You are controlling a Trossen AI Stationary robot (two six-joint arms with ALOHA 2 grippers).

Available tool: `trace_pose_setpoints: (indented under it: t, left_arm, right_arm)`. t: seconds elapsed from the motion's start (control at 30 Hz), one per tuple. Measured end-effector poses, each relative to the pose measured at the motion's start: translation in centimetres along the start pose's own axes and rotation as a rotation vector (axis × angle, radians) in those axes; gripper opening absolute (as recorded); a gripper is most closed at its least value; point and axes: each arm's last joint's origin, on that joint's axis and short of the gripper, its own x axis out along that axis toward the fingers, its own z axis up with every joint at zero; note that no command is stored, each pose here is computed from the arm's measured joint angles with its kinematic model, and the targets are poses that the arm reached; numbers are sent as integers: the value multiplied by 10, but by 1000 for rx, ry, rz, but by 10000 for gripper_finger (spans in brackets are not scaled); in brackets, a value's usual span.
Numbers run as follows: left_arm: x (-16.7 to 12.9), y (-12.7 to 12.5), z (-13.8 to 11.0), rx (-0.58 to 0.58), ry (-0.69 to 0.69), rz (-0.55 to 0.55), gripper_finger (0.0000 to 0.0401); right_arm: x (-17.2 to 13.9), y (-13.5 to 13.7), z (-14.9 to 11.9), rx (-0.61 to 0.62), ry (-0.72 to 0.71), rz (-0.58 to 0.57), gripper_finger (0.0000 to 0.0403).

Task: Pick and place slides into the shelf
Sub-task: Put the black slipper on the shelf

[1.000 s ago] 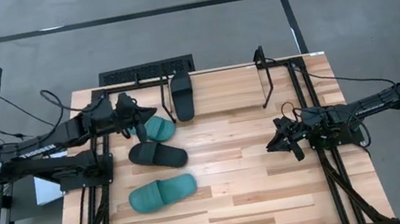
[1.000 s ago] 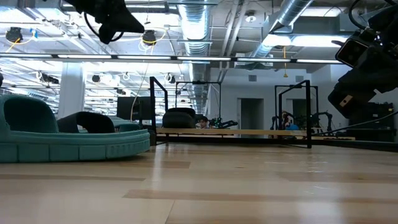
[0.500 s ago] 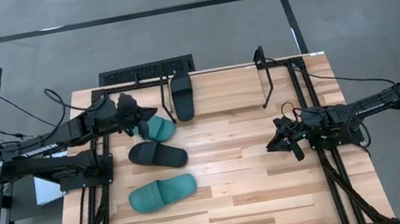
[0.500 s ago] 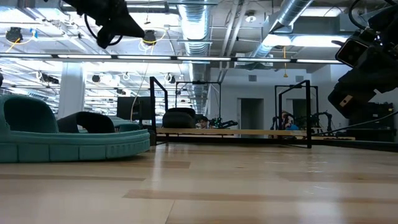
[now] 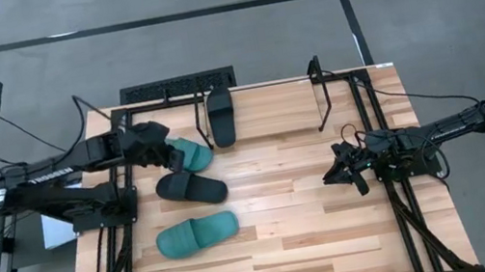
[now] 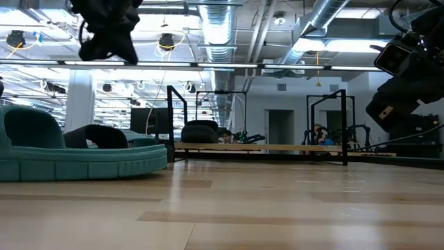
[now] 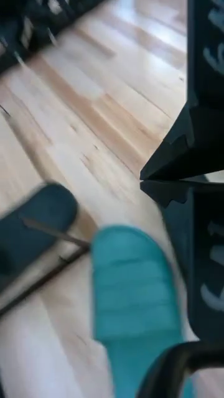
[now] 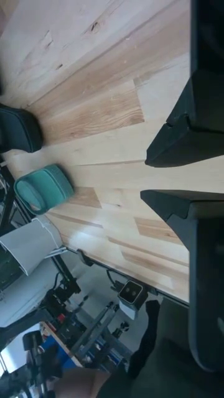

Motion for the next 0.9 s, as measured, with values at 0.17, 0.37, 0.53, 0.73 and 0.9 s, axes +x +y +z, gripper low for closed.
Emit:
trace_pose_setpoints:
  t: [0.17,0.37,0.53,0.73,0.9]
  left_arm:
    - [-6,0,-2,-81,137,53,0]
    - [-12,9,-12,-196,261,166,0]
    - [-10,15,-18,-249,291,229,0]
    - [1,16,-22,-275,306,238,0]
    - [16,17,-26,-281,314,221,0]
  right_arm:
    - [0,0,0,0,0,0,59]
    - [0,0,0,0,0,0,59]
    - [0,0,0,0,0,0,59]
    - [0,0,0,0,0,0,59]
    - [0,0,0,0,0,0,59]
